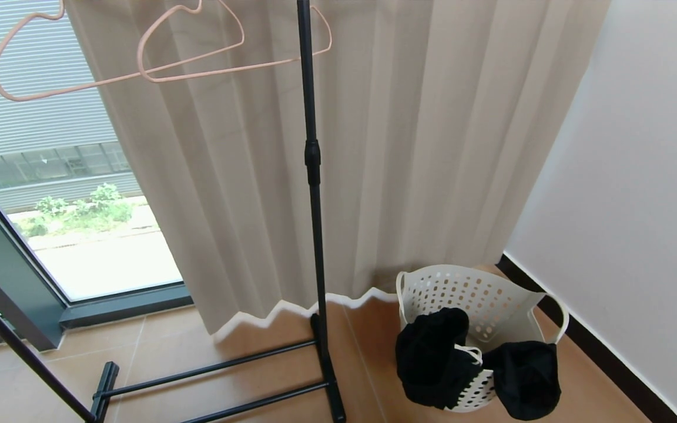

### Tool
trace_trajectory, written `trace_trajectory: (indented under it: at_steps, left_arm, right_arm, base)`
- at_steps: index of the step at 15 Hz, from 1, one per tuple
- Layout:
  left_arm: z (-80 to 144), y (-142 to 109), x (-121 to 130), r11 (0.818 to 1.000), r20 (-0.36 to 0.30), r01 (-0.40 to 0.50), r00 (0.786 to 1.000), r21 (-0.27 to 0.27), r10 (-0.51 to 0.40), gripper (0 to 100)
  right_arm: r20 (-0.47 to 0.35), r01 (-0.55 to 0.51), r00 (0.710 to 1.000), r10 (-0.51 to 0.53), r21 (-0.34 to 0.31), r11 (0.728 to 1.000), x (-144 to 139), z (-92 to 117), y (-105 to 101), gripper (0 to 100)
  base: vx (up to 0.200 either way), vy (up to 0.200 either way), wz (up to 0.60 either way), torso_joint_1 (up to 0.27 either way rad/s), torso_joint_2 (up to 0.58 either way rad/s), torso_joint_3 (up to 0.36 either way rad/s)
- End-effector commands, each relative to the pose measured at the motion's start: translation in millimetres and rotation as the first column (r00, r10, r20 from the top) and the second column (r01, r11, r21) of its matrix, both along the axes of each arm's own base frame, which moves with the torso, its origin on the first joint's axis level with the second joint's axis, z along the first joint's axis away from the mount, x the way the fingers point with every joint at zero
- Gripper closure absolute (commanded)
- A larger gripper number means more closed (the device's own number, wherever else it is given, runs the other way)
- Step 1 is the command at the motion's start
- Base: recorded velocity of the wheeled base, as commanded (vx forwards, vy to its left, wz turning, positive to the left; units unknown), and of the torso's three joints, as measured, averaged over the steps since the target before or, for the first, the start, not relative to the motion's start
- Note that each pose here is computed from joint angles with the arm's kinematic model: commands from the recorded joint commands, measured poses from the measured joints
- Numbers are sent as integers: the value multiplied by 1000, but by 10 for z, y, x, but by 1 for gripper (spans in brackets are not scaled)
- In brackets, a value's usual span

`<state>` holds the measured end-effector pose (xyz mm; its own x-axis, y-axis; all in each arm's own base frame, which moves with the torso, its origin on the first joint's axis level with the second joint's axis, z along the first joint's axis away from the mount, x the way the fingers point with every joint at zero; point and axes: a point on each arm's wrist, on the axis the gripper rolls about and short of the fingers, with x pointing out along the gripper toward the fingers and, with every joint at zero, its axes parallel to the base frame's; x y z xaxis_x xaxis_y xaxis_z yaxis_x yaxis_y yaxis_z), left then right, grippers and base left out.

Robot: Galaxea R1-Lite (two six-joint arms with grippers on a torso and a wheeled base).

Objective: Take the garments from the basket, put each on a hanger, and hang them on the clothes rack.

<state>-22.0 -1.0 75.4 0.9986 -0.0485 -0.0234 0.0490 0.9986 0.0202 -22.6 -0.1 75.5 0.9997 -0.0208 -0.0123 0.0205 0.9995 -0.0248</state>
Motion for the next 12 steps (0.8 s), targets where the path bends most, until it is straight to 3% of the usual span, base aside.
trace_trajectory:
  at_steps: [1,5,12]
  left_arm:
    - [-2,0,0,1000,-1,4,1000,0,-4,0]
    - [-2,0,0,1000,-1,4,1000,0,-4,0]
    - [-2,0,1,1000,-3,4,1000,0,-4,0]
  right_arm:
    - [3,-4,1000,4,5,1000,-1,6,1,0]
    - [4,-2,1000,2,31,1000,-1,6,1,0]
    - [4,-2,1000,2,31,1000,-1,6,1,0]
  base:
    - [0,0,0,0,0,0]
    - [0,0,0,0,2,-57]
    - [0,0,0,2,6,-185]
